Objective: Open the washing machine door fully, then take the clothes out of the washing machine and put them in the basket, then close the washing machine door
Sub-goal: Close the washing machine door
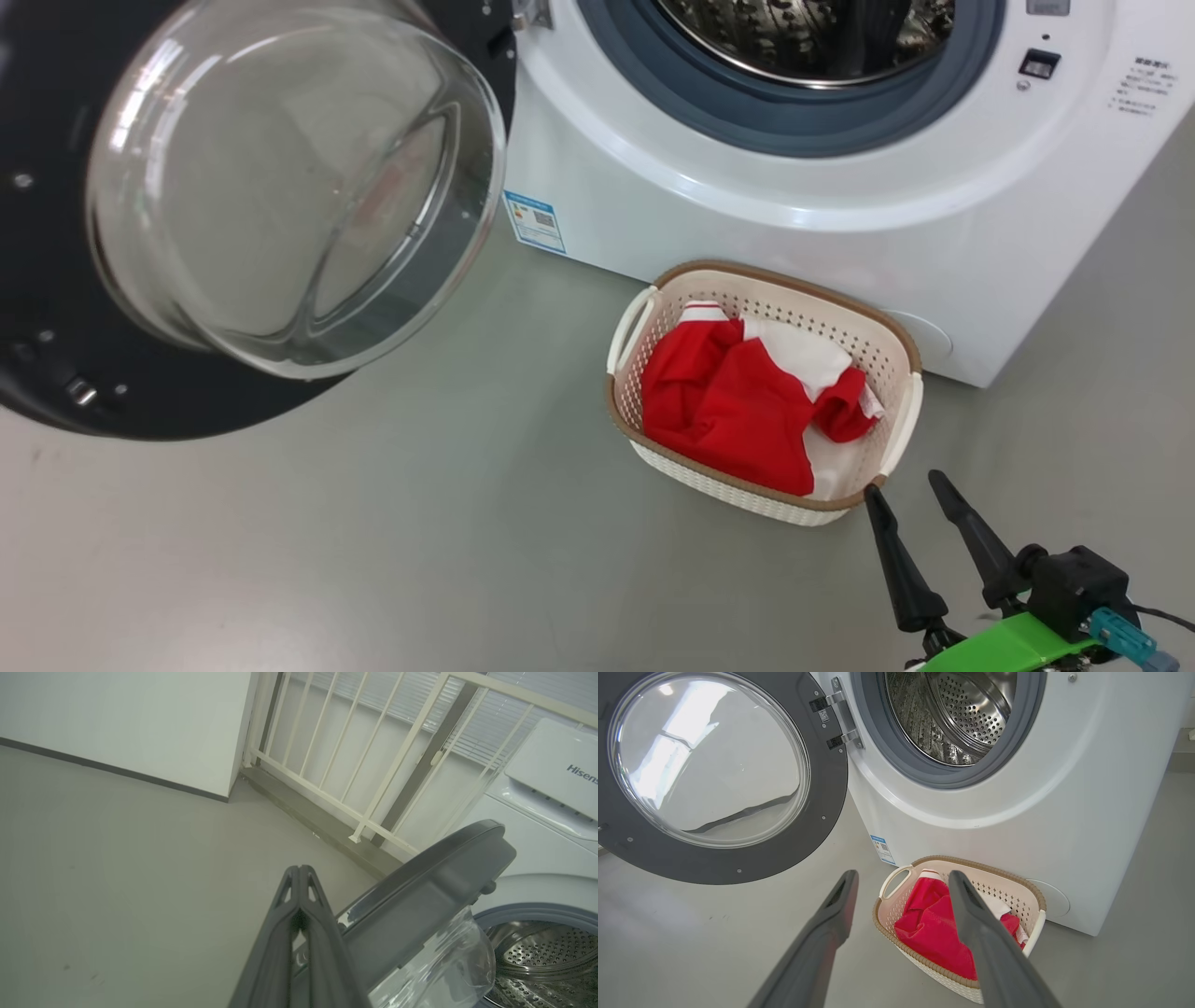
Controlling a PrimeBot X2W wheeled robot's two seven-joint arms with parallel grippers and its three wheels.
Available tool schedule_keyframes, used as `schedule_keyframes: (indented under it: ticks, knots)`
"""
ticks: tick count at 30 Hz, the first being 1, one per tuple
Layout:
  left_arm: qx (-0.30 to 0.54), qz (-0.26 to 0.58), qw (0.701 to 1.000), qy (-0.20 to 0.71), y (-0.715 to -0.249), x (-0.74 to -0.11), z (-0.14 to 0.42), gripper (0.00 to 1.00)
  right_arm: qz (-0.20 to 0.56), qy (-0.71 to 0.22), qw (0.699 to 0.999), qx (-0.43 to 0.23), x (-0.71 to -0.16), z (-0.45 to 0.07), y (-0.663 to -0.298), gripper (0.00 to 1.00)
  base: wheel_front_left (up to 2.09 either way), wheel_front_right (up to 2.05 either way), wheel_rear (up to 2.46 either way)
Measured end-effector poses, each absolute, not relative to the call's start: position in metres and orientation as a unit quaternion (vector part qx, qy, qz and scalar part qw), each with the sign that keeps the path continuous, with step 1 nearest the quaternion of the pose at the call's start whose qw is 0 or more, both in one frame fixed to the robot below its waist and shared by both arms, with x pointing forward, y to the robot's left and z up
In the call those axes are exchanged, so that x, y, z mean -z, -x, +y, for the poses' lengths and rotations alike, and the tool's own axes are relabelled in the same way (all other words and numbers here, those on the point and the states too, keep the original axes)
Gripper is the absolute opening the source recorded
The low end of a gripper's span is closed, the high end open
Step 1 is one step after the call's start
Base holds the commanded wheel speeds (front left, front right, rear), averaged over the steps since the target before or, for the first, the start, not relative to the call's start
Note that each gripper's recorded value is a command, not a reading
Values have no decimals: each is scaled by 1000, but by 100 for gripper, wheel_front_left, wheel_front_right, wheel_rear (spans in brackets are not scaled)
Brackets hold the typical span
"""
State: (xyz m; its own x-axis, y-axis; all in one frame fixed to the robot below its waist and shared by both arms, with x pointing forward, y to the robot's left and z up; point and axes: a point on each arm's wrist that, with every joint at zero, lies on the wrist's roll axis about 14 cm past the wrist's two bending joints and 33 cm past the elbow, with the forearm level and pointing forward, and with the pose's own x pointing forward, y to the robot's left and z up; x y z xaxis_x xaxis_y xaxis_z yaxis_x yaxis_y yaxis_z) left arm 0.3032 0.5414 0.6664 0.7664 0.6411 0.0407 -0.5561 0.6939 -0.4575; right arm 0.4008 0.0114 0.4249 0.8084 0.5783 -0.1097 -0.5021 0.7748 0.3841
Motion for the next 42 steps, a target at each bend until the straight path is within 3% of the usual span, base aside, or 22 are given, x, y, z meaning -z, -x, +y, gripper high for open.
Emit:
schedule_keyframes:
  ticks: [4, 10, 28, 42]
  knots:
    - [-328, -9, 909, 258, -308, -626, 541, 0, 113, -173, 936, -286, -422, 10, -403, 100, 0, 0, 0]
    - [-315, 40, 900, 297, -320, -605, 537, 0, 118, -174, 939, -272, -416, 1, -407, 100, 0, 0, 0]
    - [-219, 90, 924, 301, -325, -608, 499, 0, 104, -175, 943, -262, -426, -5, -406, 100, 0, 0, 0]
    - [-55, 132, 951, 273, -332, -617, 409, 0, 82, -169, 947, -260, -447, -9, -395, 100, 0, 0, 0]
